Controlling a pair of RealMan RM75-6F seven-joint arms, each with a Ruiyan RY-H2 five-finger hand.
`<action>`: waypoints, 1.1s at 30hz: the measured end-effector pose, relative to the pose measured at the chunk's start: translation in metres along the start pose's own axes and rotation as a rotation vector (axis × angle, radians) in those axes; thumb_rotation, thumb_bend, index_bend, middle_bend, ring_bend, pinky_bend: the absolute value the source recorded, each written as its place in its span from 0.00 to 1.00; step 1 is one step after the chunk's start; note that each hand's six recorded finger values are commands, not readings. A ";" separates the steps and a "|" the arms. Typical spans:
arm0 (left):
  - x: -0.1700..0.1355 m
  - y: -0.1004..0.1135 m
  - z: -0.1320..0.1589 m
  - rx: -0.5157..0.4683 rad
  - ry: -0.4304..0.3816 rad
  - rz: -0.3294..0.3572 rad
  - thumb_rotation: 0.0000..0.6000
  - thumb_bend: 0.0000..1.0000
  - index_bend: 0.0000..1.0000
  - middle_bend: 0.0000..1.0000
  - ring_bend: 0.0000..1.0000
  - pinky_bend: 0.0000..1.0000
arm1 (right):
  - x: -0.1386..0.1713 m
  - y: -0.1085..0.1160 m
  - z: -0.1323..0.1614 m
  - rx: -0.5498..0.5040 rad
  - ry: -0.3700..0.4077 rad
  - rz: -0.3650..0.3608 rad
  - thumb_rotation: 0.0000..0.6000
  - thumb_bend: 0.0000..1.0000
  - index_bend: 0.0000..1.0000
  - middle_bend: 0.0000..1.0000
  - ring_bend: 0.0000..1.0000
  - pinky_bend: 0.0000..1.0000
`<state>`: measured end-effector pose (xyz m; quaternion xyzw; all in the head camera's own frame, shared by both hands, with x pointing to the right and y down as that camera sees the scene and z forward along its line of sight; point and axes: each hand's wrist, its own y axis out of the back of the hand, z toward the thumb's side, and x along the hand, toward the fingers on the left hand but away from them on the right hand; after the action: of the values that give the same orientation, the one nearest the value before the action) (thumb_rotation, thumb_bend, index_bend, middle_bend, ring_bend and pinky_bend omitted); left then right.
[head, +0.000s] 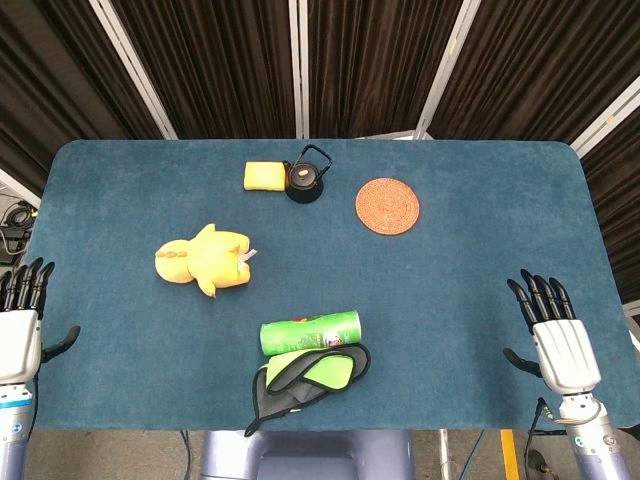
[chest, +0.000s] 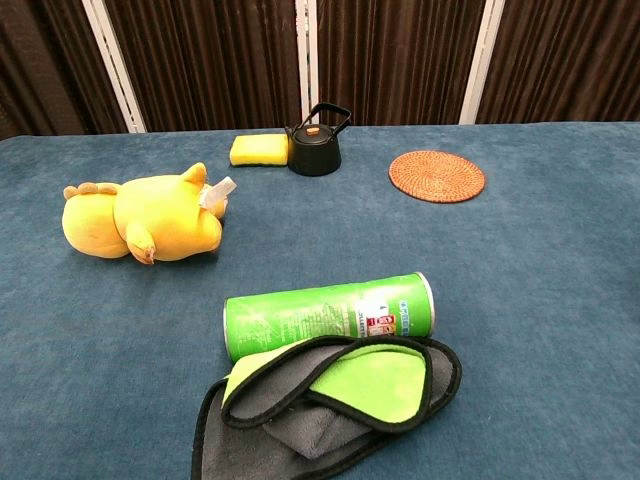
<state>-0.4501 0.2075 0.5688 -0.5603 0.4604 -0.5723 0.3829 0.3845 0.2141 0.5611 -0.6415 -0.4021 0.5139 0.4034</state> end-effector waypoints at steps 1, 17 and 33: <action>0.000 0.000 0.000 0.001 -0.001 0.000 1.00 0.22 0.00 0.00 0.00 0.00 | 0.000 0.000 0.000 0.000 0.001 0.000 1.00 0.15 0.00 0.00 0.00 0.00; 0.002 -0.002 0.000 0.003 -0.001 -0.006 1.00 0.22 0.00 0.00 0.00 0.00 | -0.001 0.000 0.000 0.002 0.001 0.005 1.00 0.15 0.00 0.00 0.00 0.00; 0.021 -0.011 0.017 0.011 -0.065 -0.012 1.00 1.00 0.00 0.00 0.00 0.00 | 0.000 0.000 -0.003 -0.004 -0.007 0.015 1.00 0.15 0.00 0.00 0.00 0.00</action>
<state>-0.4344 0.1894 0.5846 -0.5794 0.4412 -0.5585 0.3971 0.3869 0.2135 0.5618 -0.6435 -0.3995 0.5185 0.3967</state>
